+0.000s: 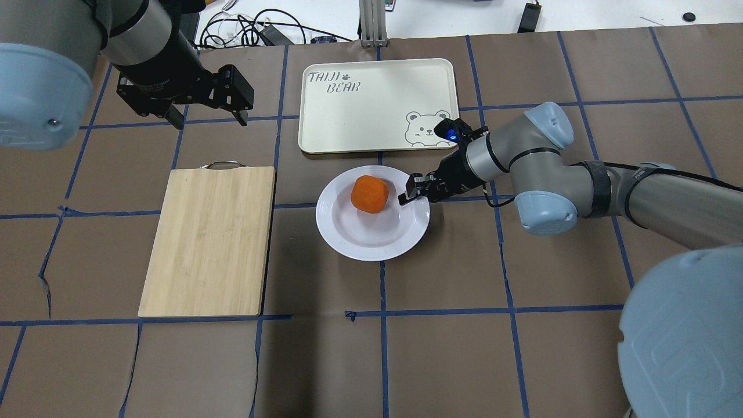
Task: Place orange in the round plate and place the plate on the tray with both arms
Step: 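Slide the plate with the right gripper onto the cream tray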
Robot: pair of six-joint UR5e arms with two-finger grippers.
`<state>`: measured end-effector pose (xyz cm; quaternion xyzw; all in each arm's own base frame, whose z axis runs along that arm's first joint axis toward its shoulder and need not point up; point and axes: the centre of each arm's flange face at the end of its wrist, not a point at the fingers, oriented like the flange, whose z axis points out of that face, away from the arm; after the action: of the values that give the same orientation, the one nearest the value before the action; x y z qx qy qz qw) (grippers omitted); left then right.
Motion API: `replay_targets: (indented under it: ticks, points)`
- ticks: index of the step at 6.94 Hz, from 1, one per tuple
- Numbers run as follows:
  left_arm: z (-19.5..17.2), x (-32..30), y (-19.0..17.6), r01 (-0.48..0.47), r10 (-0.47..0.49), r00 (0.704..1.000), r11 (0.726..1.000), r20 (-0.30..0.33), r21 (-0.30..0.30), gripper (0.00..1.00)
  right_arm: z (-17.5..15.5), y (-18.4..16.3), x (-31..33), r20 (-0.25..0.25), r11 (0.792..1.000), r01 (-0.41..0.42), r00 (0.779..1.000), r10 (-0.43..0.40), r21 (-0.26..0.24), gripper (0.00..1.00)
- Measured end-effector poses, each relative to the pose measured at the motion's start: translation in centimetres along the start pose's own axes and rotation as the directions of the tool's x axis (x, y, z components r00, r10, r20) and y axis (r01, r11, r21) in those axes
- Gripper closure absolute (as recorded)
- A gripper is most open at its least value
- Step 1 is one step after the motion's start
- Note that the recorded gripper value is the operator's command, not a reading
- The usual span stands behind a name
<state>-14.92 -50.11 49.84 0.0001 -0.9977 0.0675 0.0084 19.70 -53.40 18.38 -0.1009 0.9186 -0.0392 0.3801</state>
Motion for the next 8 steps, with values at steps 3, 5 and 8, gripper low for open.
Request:
replay_targets:
  ticks: [3, 5, 8]
  points:
    - [0.0, 0.0, 0.0, 0.0, 0.0, 1.0, 1.0, 0.0, 0.0, 0.0, -5.1, -4.4, -1.5, 0.022, 0.992, 0.021, 0.999, -0.024, 0.121, 1.0]
    - [0.0, 0.0, 0.0, 0.0, 0.0, 1.0, 1.0, 0.0, 0.0, 0.0, -7.0, -9.7, -1.5, 0.014, 0.985, 0.013, 1.0, -0.015, 0.172, 1.0]
    - [0.0, 0.0, 0.0, 0.0, 0.0, 1.0, 1.0, 0.0, 0.0, 0.0, -6.4, -17.5, 2.2, -0.054, 0.977, 0.047, 0.998, -0.036, 0.208, 1.0]
